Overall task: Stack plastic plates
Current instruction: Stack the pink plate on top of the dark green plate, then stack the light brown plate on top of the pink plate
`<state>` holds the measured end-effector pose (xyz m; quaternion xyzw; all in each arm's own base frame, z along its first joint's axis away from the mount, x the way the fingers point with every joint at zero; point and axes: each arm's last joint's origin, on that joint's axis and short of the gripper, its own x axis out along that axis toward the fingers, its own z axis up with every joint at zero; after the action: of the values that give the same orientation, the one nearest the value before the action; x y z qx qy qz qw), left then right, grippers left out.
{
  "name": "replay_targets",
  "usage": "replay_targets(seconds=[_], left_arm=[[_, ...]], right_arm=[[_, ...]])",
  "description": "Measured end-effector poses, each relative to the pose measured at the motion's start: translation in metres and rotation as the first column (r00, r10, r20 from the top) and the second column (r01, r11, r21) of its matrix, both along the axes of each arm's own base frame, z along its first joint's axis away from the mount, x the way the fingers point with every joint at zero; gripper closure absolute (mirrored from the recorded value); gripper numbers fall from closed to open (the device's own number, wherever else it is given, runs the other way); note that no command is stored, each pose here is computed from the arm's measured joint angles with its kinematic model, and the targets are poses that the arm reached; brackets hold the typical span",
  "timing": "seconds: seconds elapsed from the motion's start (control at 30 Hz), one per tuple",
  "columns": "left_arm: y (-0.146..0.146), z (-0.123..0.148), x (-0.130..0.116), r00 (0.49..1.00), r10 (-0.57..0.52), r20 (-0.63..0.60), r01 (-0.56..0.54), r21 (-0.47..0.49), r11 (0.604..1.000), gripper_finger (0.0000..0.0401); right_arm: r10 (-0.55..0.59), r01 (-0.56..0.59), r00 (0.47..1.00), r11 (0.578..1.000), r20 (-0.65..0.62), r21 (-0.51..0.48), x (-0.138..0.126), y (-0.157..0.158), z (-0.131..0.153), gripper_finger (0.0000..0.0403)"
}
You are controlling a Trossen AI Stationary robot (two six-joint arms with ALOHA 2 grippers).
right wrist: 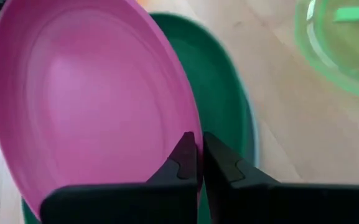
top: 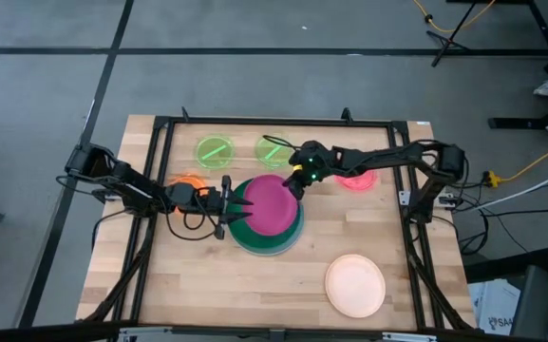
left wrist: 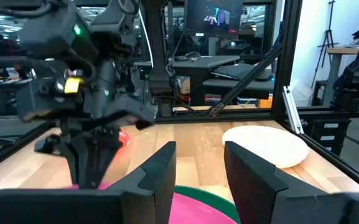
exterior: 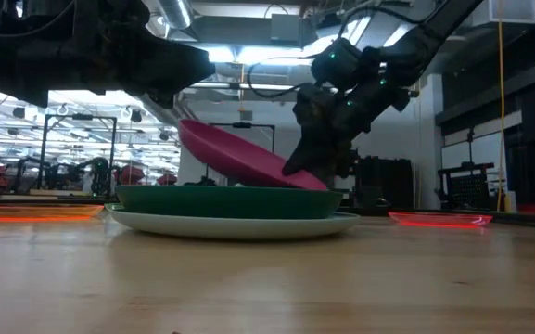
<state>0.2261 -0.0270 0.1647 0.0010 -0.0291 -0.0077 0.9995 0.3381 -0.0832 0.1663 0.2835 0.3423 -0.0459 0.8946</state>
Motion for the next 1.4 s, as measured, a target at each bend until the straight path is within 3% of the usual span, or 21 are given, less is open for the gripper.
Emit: replay_targets(seconds=[0.17,0.47,0.77,0.97,1.23,1.4], left_arm=[[0.000,0.000,0.000,1.000,0.000,0.002,0.000,0.000,1.000,0.0271],[0.000,0.000,0.000,1.000,0.000,0.002,0.000,-0.001,1.000,0.0271],[0.000,0.000,0.000,1.000,0.000,0.003,0.000,-0.001,1.000,0.0271],[0.000,0.000,0.000,1.000,0.000,0.003,0.000,-0.001,1.000,0.0271],[-0.001,0.000,0.000,1.000,-0.006,0.002,0.006,-0.006,1.000,0.0271],[-0.002,0.000,0.000,1.000,-0.007,0.002,0.007,-0.007,1.000,0.0271]], right_arm=[[0.047,-0.047,0.999,0.999,0.017,0.007,0.008,0.008,-0.010,0.0402],[0.033,-0.033,0.999,0.999,0.018,-0.001,0.009,0.007,-0.012,0.0395],[0.025,-0.025,1.000,1.000,0.017,-0.015,0.008,0.007,-0.009,0.0285],[0.032,-0.031,0.999,0.996,0.017,-0.081,-0.005,0.010,0.018,0.0246],[0.056,-0.060,0.998,0.989,-0.031,-0.139,-0.029,0.033,0.053,0.0252],[0.119,-0.137,0.987,0.974,-0.107,-0.180,-0.049,0.062,0.068,0.0253]])
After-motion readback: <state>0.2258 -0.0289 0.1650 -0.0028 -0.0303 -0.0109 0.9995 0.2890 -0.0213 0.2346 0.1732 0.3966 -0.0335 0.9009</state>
